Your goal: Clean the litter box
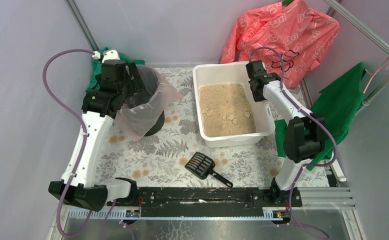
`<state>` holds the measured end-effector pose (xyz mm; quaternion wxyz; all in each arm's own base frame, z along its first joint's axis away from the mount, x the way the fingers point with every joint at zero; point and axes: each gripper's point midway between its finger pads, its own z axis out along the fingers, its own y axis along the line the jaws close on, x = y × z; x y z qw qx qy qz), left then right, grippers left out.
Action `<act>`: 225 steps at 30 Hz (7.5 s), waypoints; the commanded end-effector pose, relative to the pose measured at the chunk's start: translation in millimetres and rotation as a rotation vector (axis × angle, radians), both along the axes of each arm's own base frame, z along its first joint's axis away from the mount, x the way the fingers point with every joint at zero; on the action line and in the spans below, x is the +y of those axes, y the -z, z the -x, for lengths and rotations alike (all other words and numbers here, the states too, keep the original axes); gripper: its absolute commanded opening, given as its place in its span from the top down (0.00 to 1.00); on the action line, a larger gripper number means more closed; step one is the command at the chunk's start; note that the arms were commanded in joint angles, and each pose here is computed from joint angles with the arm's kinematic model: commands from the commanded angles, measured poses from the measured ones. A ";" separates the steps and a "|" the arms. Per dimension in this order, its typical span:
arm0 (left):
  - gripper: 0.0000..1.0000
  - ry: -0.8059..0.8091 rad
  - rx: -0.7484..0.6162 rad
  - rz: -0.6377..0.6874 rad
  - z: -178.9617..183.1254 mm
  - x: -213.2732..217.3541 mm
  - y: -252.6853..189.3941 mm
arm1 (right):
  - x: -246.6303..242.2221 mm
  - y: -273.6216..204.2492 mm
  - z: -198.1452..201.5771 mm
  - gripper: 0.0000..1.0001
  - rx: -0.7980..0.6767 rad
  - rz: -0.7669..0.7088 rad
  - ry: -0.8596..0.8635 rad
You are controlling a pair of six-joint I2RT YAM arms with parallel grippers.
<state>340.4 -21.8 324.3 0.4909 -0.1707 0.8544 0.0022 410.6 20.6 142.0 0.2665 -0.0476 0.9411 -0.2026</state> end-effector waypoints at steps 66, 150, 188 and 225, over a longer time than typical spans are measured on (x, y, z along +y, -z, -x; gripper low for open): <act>1.00 0.613 0.177 -0.007 -1.2 -164.0 41.7 | 75.8 -84.1 42.6 0.12 -0.225 -0.470 -0.169; 0.01 0.778 -0.233 -0.066 95.4 -172.1 -41.6 | 205.4 -24.6 303.8 0.00 0.316 -0.652 -0.716; 0.01 0.722 -0.230 -0.135 98.1 -148.8 -29.3 | 222.3 115.1 327.7 0.19 0.561 -0.242 -0.706; 0.01 0.520 -0.370 -0.109 69.6 -133.2 -102.7 | 278.1 -142.3 359.4 1.00 0.458 -0.971 -1.181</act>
